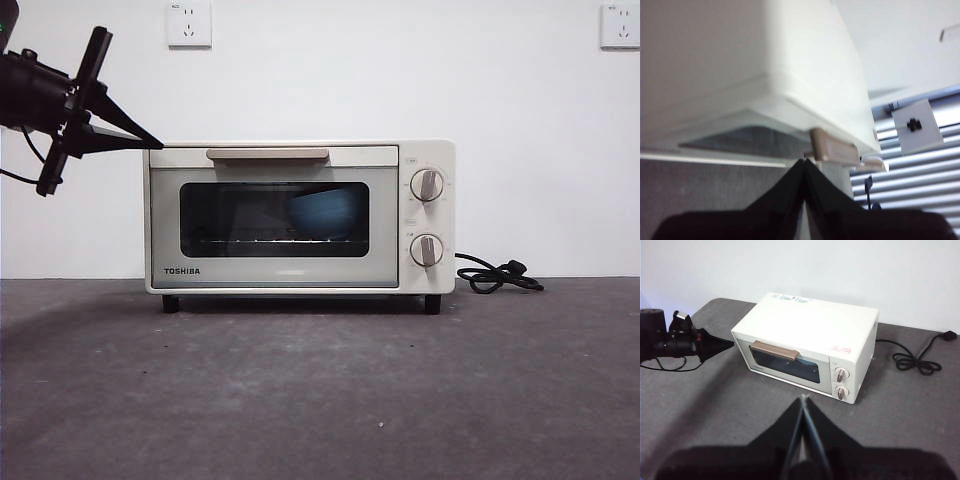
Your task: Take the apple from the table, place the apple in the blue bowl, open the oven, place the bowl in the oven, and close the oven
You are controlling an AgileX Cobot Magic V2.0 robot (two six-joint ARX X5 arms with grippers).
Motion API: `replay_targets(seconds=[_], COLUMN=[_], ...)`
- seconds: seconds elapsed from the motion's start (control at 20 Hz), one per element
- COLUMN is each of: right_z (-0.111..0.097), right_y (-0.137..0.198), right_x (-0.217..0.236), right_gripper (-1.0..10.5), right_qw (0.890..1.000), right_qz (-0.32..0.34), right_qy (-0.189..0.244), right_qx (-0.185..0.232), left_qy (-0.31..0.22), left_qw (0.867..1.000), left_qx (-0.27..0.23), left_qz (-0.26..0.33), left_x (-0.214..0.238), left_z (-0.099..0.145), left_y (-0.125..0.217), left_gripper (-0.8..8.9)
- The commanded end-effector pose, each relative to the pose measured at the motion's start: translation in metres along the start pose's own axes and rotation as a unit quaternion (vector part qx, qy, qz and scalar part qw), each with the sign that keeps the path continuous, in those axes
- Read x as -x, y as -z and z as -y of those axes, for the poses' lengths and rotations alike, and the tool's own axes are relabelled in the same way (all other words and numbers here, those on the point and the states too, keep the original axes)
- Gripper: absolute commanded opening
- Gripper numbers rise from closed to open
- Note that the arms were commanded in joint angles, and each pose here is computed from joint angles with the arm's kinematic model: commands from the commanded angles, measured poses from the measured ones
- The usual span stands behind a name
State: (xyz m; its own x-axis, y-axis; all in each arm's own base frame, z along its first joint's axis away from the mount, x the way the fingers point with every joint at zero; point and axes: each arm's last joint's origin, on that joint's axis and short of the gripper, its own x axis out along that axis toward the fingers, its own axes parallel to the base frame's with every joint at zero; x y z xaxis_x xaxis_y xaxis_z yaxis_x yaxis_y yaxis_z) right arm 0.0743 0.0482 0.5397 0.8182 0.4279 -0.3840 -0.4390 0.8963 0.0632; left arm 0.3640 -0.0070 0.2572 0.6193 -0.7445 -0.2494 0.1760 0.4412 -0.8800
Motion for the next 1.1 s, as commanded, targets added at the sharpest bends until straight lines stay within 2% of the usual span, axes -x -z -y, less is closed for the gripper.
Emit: replay_targets(seconds=[0.05, 0.35, 0.7, 0.9, 1.1], right_z=[0.001, 0.003, 0.005, 0.005, 0.005], right_y=[0.004, 0.007, 0.01, 0.011, 0.012], right_x=[0.005, 0.014, 0.024, 0.024, 0.023], right_gripper=[0.0, 0.0, 0.0, 0.0, 0.0], right_qw=[1.0, 0.999, 0.999, 0.999, 0.999], right_qz=[-0.007, 0.002, 0.016, 0.014, 0.012], right_qy=[0.0, 0.001, 0.012, 0.01, 0.01], right_qx=[0.014, 0.032, 0.038, 0.033, 0.035], left_qy=[0.004, -0.012, -0.073, -0.138, -0.172], left_qw=[0.998, 0.987, 0.961, 0.94, 0.919], left_qx=[-0.064, -0.161, -0.262, -0.311, -0.352], left_qz=[-0.007, -0.028, -0.04, -0.01, 0.04], left_x=[0.009, 0.041, 0.093, 0.122, 0.149], left_z=[0.017, 0.053, 0.097, 0.12, 0.143], left_y=[0.005, 0.023, 0.062, 0.085, 0.105], left_gripper=[-0.07, -0.06, -0.06, -0.06, -0.06])
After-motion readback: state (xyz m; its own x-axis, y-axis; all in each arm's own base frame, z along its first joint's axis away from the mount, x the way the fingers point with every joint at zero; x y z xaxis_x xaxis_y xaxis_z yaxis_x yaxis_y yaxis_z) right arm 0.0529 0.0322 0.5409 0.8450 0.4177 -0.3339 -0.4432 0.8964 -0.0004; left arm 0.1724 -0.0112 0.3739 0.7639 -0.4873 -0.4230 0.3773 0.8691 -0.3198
